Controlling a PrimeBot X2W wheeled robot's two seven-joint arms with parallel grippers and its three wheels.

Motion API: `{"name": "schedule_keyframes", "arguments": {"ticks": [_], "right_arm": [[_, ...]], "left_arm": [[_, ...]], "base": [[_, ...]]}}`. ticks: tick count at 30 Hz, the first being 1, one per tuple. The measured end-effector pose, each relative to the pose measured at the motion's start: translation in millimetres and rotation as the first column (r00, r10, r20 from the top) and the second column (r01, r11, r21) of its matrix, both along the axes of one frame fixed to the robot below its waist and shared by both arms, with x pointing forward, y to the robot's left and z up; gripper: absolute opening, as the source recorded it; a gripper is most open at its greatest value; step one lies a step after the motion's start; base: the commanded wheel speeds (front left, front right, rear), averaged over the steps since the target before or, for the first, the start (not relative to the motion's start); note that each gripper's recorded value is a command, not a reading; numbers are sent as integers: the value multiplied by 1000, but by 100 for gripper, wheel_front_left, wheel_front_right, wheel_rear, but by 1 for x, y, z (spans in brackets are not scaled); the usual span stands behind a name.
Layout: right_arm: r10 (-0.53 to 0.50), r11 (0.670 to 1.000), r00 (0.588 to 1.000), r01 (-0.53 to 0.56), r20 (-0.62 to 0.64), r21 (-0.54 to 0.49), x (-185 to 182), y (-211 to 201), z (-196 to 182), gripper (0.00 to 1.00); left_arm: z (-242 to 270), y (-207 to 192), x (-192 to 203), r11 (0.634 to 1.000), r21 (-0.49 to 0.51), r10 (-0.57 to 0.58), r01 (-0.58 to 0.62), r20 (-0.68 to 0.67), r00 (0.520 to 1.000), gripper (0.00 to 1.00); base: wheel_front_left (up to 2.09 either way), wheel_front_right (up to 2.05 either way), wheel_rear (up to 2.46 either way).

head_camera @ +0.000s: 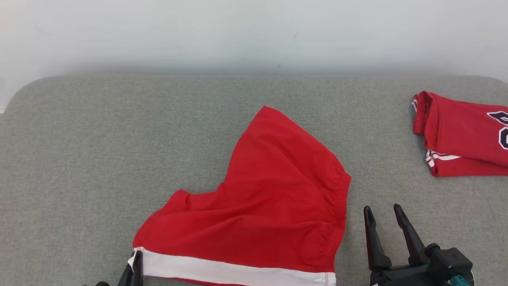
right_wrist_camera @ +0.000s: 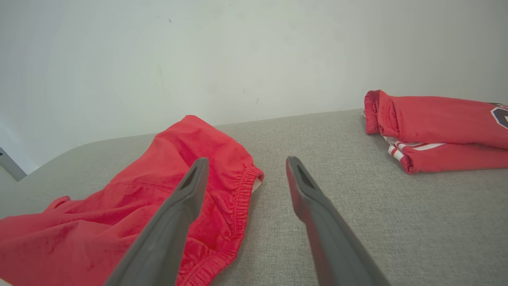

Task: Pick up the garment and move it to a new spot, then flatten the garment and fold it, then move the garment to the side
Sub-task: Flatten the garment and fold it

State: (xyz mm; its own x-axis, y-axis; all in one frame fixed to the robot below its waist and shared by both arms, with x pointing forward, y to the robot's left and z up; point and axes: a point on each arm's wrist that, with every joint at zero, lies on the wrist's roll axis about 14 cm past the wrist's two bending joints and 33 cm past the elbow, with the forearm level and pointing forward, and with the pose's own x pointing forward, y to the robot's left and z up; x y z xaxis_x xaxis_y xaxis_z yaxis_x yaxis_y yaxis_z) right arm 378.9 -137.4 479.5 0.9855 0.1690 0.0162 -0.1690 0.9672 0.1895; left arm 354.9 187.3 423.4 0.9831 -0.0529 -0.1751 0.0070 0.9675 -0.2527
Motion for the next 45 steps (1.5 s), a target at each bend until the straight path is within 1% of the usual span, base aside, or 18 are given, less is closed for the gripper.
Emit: {"name": "schedule_keyframes", "arguments": {"ticks": [1, 2, 3, 8, 11, 14, 17, 20, 22, 25, 31, 36, 44, 45], "right_arm": [[2, 1000, 1000, -2, -2, 1, 0, 1, 0, 100], [3, 1000, 1000, -3, -5, 5, -1, 1, -1, 100], [5, 1000, 1000, -5, -11, 8, -3, 2, -3, 100], [9, 1000, 1000, -9, -13, 12, -6, 3, -3, 100], [23, 1000, 999, -22, -35, 7, -16, 7, -10, 100], [47, 999, 998, -47, -53, -9, -24, 14, -15, 100], [81, 996, 992, -84, -93, -28, -36, 24, -28, 100], [126, 990, 982, -133, -140, -43, -48, 34, -42, 100], [146, 986, 974, -157, -171, -51, -52, 36, -52, 100], [169, 981, 963, -184, -211, -55, -57, 40, -63, 100], [227, 968, 935, -248, -271, -45, -63, 56, -82, 100], [243, 964, 922, -264, -300, -33, -64, 61, -90, 100], [254, 960, 912, -278, -323, -30, -67, 62, -97, 100], [257, 959, 909, -282, -328, -28, -68, 63, -98, 41]], "left_arm": [[-2, 0, -3, 1000, 3, 2, -2, -6, 1000, 41], [-2, 1, -4, 1000, 4, 7, -7, -6, 1000, 96], [0, 1, -3, 1000, 3, 11, -11, 0, 1000, 100], [11, 7, -2, 999, -1, 36, -36, 36, 999, 100], [18, 4, 0, 1000, 1, 22, -22, 59, 998, 100], [18, -3, -1, 1000, 14, -19, 18, 58, 998, 100], [8, -8, -6, 998, 29, -63, 62, 22, 998, 100], [-3, -3, -10, 995, 51, -83, 84, -20, 996, 100], [-9, 1, -12, 994, 65, -90, 92, -43, 995, 100], [-19, 3, -11, 994, 53, -86, 91, -79, 993, 100], [-28, 6, -1, 993, 58, -94, 101, -112, 989, 100], [-38, 2, 3, 994, 30, -103, 109, -149, 983, 100], [-48, 5, 11, 995, 7, -92, 95, -187, 978, 100], [-49, 4, 12, 995, 2, -93, 95, -190, 977, 83]], "base": [[0, 0, 0], [0, 0, 0], [0, 0, 0], [0, 0, 0], [0, 0, 0], [0, 0, 0], [0, 0, 0], [0, 0, 0], [0, 0, 0], [0, 0, 0], [0, 0, 0], [0, 0, 0], [0, 0, 0], [0, 0, 0]]}}
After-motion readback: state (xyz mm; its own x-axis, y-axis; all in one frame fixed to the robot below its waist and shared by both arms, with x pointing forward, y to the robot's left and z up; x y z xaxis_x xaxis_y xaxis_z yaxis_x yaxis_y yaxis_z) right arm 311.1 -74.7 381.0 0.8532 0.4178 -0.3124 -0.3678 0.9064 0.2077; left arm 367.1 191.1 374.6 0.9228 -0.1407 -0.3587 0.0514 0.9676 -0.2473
